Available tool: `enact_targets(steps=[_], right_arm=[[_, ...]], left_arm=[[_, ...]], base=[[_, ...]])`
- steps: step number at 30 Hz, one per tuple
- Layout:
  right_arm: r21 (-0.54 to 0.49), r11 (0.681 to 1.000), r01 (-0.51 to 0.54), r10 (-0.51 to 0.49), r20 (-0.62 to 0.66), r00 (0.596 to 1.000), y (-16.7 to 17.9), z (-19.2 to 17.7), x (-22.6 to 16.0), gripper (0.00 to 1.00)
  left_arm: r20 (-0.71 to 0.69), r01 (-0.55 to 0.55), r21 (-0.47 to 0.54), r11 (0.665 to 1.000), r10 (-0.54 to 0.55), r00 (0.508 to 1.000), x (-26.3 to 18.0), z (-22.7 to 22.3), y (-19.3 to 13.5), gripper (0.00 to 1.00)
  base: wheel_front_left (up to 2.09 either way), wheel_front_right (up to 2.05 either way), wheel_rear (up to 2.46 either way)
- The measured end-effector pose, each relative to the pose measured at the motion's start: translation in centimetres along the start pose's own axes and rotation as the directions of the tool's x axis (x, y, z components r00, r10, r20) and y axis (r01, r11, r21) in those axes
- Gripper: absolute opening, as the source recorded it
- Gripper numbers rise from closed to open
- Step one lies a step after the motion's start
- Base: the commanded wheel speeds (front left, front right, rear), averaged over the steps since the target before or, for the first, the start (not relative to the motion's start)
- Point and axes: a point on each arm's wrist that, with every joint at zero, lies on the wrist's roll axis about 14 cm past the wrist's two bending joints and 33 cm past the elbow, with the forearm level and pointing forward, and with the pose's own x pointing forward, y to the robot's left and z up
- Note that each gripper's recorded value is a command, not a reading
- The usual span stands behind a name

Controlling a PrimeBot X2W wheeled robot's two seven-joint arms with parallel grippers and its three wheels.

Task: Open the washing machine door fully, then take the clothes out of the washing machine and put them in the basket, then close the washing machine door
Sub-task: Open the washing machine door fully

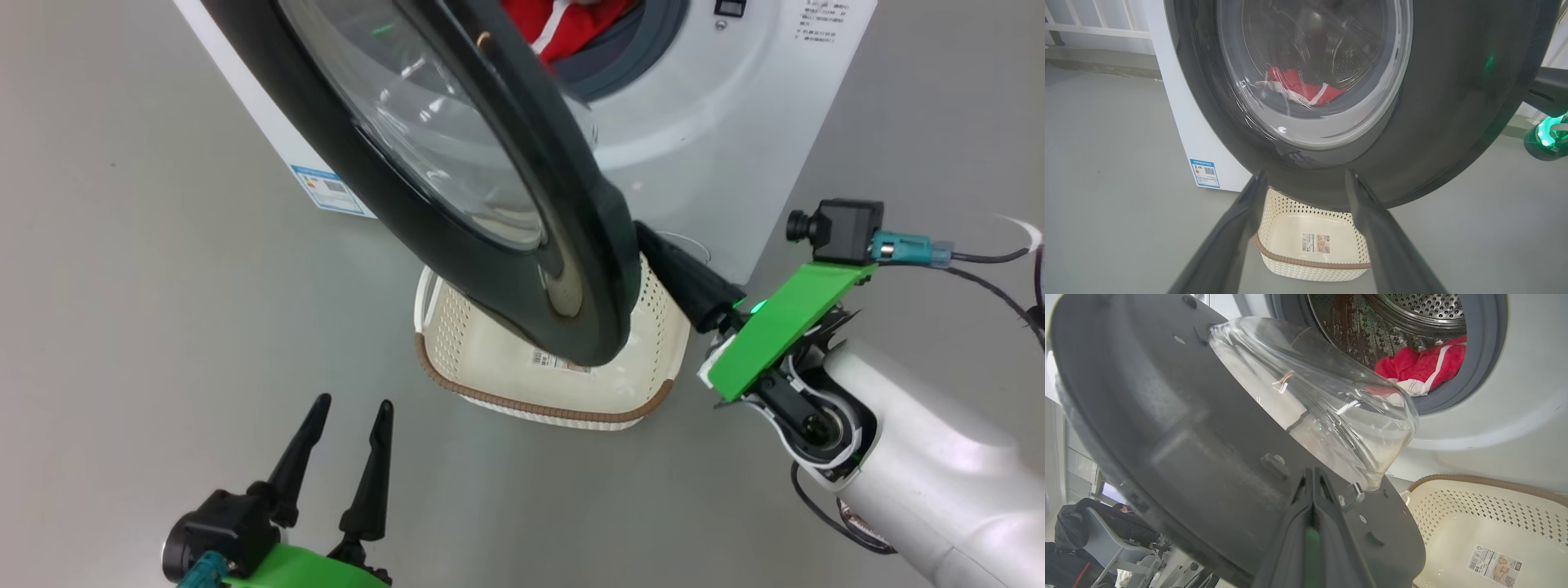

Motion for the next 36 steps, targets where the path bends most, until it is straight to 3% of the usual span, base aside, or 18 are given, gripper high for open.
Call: enact_targets(steps=[17,26,36], right_arm=[[0.022,0.993,-0.115,0.117,-0.192,0.974,5.8,-6.3,-0.8,0.0],[0.052,0.981,-0.188,0.194,-0.316,0.929,9.6,-10.9,-0.3,0.0],[0.089,0.959,-0.268,0.282,-0.358,0.89,13.5,-13.0,1.0,0.0]], left_arm=[[0.038,-0.068,-0.016,0.998,0.069,0.997,-3.9,1.1,1.8,1.0],[0.061,-0.183,-0.021,0.983,0.184,0.981,-7.6,1.5,4.5,1.0],[0.083,-0.252,-0.028,0.967,0.254,0.964,-9.2,2.1,6.0,1.0]], base=[[0.0,0.0,0.0],[0.0,0.0,0.0],[0.0,0.0,0.0]])
